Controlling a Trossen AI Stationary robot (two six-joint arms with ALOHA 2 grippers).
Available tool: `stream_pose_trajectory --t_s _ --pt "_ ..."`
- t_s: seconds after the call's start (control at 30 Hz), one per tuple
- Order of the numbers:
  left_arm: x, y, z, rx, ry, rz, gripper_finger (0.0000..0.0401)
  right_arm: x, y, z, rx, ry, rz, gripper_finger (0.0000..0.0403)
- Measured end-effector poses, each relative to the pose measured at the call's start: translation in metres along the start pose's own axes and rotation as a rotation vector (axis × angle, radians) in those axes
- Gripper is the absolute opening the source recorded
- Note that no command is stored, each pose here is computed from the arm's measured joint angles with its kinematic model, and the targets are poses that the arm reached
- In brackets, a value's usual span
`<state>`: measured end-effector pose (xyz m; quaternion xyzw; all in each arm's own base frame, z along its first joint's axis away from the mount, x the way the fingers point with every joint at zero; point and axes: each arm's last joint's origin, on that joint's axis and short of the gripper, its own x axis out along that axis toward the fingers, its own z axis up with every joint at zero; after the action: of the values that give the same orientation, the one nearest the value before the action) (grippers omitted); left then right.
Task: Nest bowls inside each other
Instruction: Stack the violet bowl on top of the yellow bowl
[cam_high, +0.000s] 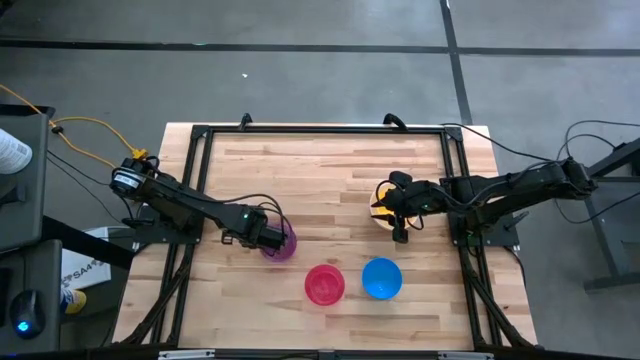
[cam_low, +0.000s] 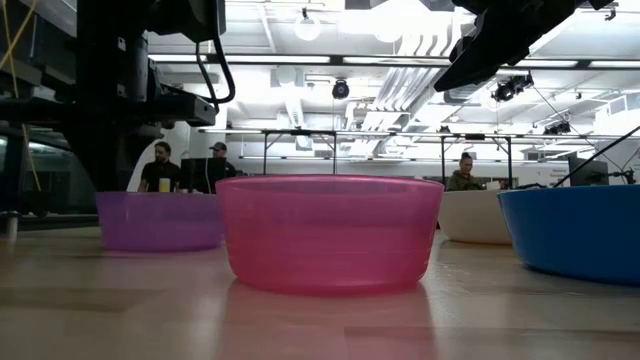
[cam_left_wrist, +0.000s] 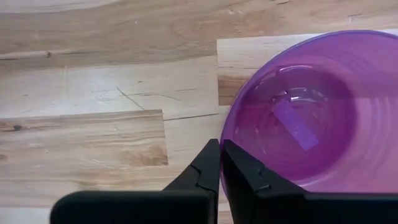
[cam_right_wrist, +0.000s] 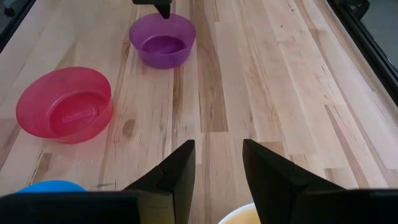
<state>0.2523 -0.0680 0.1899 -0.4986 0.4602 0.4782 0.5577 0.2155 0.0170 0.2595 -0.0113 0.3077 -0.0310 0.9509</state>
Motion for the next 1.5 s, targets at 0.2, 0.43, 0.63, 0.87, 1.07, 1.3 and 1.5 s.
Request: stream_pose_trajectory --t_s 0.2,0.43,0.63,0.87,1.07,1.3,1.5 --pt "0.000 -0.001 0.000 0.054 -0.013 -0.012 0.0003 0.000 0.000 0.000 -0.003 0.000 0.000 0.0128" --pt "-0.006 -0.008 0.004 0.147 -0.013 -0.043 0.0002 0.000 0.001 0.000 -0.033 0.001 0.027 0.0128" --pt "-0.021 -0.025 0.024 0.255 -0.028 -0.103 0.0001 0.000 0.002 0.000 -0.039 0.003 0.076 0.0128" --pt "-0.050 -0.040 0.065 0.349 -0.070 -0.126 0.0001 0.000 0.002 0.000 -0.076 0.002 0.078 0.0128" --pt "-0.071 -0.053 0.101 0.457 -0.101 -0.232 0.0000 0.000 0.004 0.000 -0.167 -0.003 0.135 0.0128" --pt "-0.074 -0.054 0.131 0.582 -0.056 -0.296 0.0000 0.000 0.005 0.000 -0.241 -0.013 0.173 0.0128" --pt "-0.067 -0.045 0.150 0.676 0.006 -0.259 0.0000 -0.002 0.005 0.012 -0.249 -0.051 0.167 0.0124"
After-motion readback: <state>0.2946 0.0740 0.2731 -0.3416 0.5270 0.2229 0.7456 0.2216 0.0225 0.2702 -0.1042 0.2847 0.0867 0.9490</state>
